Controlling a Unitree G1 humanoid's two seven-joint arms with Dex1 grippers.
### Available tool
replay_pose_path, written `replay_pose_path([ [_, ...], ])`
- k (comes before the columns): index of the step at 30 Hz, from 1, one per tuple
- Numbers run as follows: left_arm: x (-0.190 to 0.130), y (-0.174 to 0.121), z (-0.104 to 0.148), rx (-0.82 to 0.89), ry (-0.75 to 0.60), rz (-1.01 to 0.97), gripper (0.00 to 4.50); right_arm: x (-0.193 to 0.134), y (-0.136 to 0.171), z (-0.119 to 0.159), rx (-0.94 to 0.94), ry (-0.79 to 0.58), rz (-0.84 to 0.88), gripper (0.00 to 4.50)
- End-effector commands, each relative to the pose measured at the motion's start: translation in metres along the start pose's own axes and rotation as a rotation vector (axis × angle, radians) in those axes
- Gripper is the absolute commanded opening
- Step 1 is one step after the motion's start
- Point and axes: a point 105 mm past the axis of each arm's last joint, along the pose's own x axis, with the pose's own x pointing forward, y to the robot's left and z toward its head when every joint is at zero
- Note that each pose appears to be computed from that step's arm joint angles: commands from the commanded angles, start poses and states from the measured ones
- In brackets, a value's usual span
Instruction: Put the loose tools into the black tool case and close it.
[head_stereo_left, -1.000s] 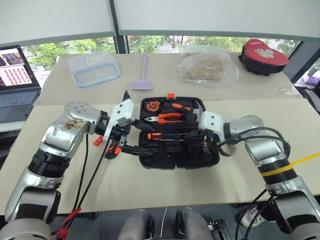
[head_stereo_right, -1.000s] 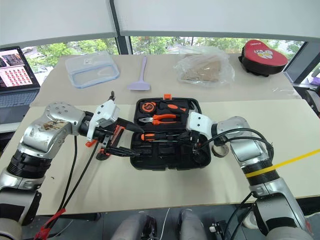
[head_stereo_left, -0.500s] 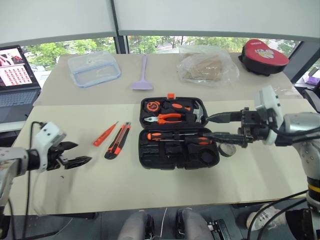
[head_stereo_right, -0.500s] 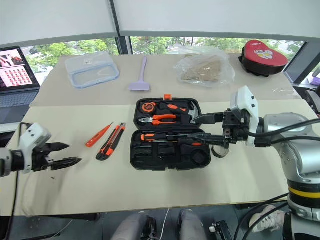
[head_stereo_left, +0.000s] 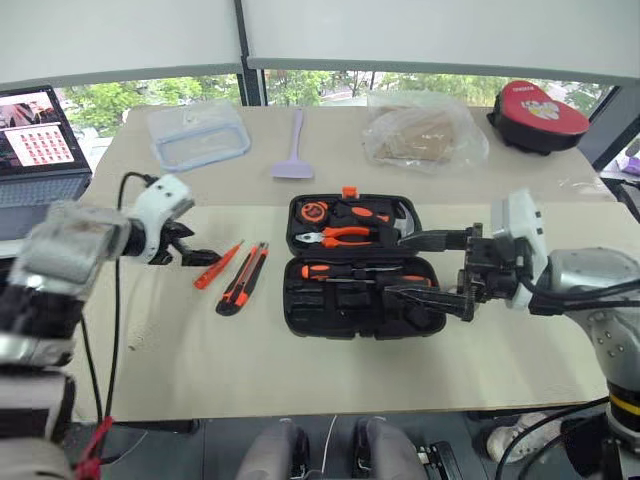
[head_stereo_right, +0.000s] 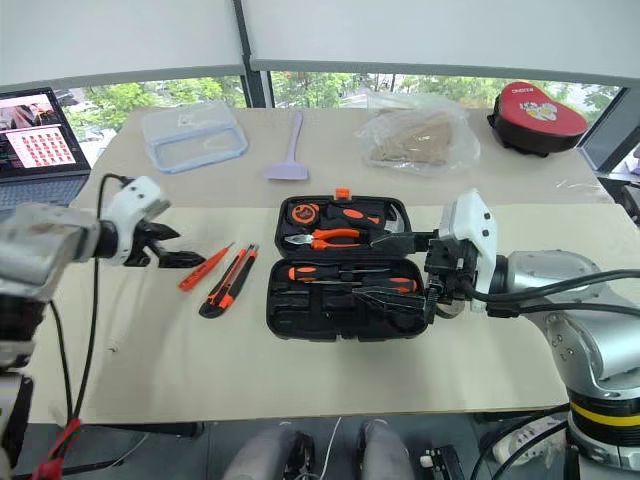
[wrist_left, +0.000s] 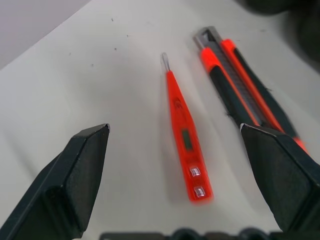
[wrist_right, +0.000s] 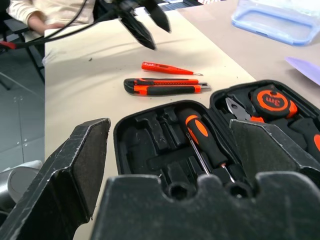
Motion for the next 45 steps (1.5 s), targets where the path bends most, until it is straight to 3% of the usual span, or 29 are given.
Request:
replay_pose_path([
  [1, 0.008, 0.007, 0.001, 0.055, 0.075, 0.011, 4.50, 0.001, 0.006, 0.010, -0.059, -0.030, -0.019, 4.46],
  [3, 0.015, 0.004, -0.002, 0.083, 0.116, -0.013, 4.50, 0.001, 0.008, 0.009, -0.057, -0.036, -0.033, 4.46],
  [6, 0.021, -0.002, -0.015, 0.110, 0.182, -0.060, 3.78, -0.001, 0.010, 0.009, -0.055, -0.041, -0.056, 4.50],
  [15, 0.028, -0.006, -0.032, 0.080, 0.199, -0.087, 0.49, -0.010, 0.008, 0.007, -0.046, -0.027, -0.106, 4.50],
  [18, 0.017, 0.006, -0.011, 0.130, 0.108, -0.046, 0.43, -0.017, 0.004, 0.003, -0.036, -0.003, -0.127, 4.50],
  [20, 0.007, 0.006, 0.023, 0.254, 0.013, -0.046, 0.43, -0.024, 0.002, -0.002, -0.001, 0.020, -0.135, 4.50],
  [23, 0.003, -0.020, 0.090, 0.431, -0.157, -0.115, 0.43, -0.032, 0.007, -0.013, 0.040, 0.070, -0.118, 4.50],
  [26, 0.010, -0.062, 0.123, 0.571, -0.211, -0.269, 0.43, -0.036, 0.006, -0.018, 0.027, 0.097, -0.143, 4.50],
  [31, 0.030, -0.132, 0.123, 0.719, -0.161, -0.531, 0.43, -0.039, 0.006, -0.023, 0.030, 0.109, -0.181, 4.50],
  [34, 0.035, -0.155, 0.119, 0.746, -0.131, -0.593, 0.43, -0.039, 0.010, -0.026, 0.036, 0.111, -0.190, 4.50],
  [45, 0.054, -0.192, 0.096, 0.705, -0.007, -0.663, 0.43, -0.039, 0.021, -0.031, 0.052, 0.101, -0.239, 4.50],
])
